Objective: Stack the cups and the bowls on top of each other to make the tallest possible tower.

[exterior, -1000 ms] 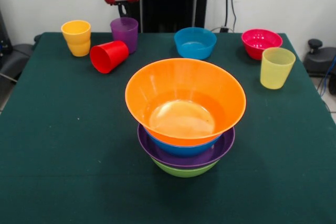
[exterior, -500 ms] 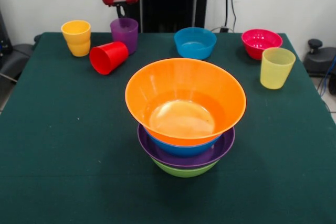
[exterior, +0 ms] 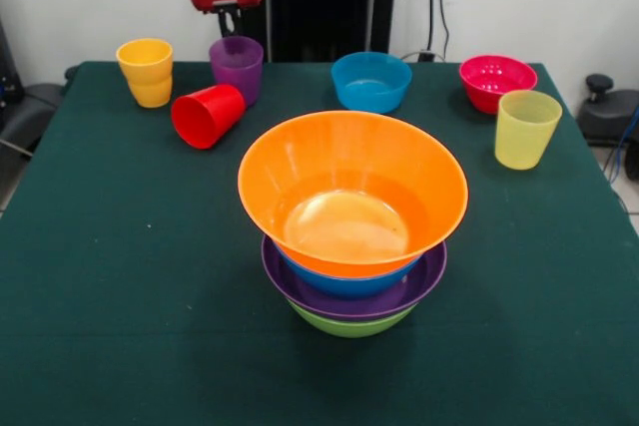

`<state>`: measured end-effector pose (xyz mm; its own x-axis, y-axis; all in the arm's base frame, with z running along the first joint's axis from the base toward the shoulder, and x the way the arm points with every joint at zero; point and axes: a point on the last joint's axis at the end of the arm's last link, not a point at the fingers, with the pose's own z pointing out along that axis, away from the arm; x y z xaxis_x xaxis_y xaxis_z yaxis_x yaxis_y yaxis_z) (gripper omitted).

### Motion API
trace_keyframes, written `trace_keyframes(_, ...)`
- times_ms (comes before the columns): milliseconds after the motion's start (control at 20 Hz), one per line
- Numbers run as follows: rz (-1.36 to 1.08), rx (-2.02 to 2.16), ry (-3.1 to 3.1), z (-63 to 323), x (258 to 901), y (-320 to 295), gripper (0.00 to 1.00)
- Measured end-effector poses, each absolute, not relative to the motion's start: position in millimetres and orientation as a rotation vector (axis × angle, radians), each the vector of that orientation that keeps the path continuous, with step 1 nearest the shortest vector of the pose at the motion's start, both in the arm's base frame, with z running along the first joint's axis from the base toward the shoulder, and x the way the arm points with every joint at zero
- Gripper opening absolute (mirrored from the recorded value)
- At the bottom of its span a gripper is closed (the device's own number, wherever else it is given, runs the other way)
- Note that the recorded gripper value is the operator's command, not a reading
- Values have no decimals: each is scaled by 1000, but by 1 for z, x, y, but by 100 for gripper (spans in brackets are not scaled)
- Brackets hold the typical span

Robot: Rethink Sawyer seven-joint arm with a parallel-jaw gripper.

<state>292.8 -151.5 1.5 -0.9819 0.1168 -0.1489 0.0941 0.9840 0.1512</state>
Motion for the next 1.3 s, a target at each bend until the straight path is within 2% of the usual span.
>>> trace_keyframes(1300, 197, 121, 2934, 11, 323, -145, 0)
